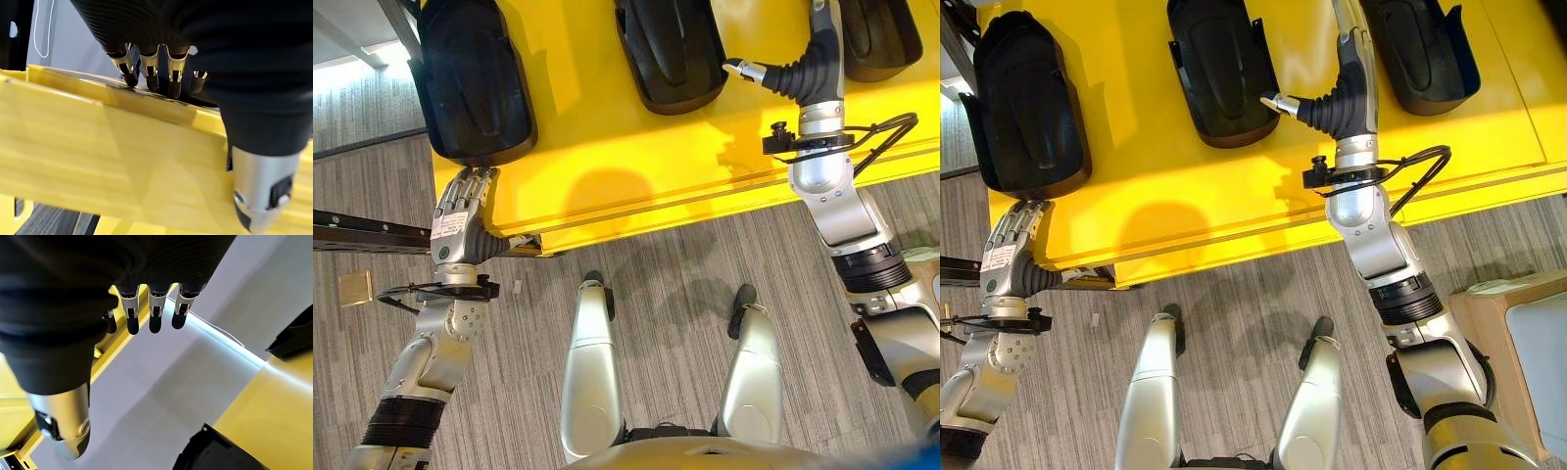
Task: Move parts from the plastic box to the shelf.
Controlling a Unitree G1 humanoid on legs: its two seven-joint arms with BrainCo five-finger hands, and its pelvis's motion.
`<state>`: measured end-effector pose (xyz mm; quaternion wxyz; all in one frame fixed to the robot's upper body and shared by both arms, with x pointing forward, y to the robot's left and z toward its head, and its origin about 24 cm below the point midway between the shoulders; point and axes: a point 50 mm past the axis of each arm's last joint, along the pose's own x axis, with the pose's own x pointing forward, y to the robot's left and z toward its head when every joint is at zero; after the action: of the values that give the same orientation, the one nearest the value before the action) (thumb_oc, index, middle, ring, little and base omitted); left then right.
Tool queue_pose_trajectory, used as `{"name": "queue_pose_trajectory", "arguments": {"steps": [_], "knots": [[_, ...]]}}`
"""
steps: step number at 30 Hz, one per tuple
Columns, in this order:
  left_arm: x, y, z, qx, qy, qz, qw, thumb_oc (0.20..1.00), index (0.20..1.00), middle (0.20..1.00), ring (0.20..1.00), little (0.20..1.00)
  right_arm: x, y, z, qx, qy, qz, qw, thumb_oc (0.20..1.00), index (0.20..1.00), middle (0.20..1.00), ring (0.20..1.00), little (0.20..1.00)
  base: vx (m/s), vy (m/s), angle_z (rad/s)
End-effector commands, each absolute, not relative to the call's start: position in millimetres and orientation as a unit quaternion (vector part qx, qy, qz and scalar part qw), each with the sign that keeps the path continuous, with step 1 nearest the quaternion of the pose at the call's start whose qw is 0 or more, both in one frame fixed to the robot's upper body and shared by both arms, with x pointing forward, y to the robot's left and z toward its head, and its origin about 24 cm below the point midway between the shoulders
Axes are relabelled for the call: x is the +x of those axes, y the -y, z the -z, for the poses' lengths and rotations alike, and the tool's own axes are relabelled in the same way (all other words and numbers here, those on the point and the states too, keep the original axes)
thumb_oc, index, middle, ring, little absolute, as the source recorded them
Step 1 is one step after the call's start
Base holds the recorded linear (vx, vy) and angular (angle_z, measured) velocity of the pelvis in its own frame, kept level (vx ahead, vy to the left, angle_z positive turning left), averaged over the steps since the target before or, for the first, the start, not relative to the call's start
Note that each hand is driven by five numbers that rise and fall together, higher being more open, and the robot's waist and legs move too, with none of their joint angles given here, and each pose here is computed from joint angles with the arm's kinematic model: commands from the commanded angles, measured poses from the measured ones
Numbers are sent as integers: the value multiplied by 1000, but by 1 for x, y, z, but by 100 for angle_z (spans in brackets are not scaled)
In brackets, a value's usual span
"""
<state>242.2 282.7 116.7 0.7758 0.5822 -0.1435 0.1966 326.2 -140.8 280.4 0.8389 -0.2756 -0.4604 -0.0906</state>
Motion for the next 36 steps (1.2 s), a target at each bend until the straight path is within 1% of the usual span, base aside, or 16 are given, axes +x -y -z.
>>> {"name": "queue_pose_trajectory", "arguments": {"steps": [1, 11, 17, 20, 26, 36], "knots": [[257, -289, -160, 574, 208, -282, 740, 1000, 1000, 1000, 1000, 1000, 313, 140, -296, -216, 500, 99, 833, 1000, 1000, 1000, 1000, 1000, 0, 0, 0], [266, -284, -190, 546, 258, -319, 730, 1000, 1000, 1000, 1000, 1000, 312, 138, -293, -209, 496, 93, 837, 1000, 1000, 1000, 1000, 1000, 0, 0, 0], [270, -280, -206, 524, 277, -319, 740, 1000, 1000, 1000, 1000, 1000, 313, 139, -290, -206, 488, 90, 844, 1000, 1000, 1000, 1000, 1000, 0, 0, 0], [273, -282, -213, 507, 277, -311, 755, 1000, 1000, 1000, 1000, 1000, 314, 141, -288, -204, 480, 88, 849, 1000, 1000, 1000, 1000, 1000, 0, 0, 0], [274, -286, -224, 507, 276, -312, 755, 1000, 1000, 1000, 1000, 1000, 315, 140, -284, -203, 470, 78, 855, 1000, 1000, 1000, 1000, 1000, 0, 0, 0], [282, -296, -245, 479, 274, -298, 779, 1000, 1000, 1000, 1000, 1000, 315, 141, -274, -200, 453, 63, 867, 1000, 1000, 1000, 1000, 1000, -1, 2, -1]]}}
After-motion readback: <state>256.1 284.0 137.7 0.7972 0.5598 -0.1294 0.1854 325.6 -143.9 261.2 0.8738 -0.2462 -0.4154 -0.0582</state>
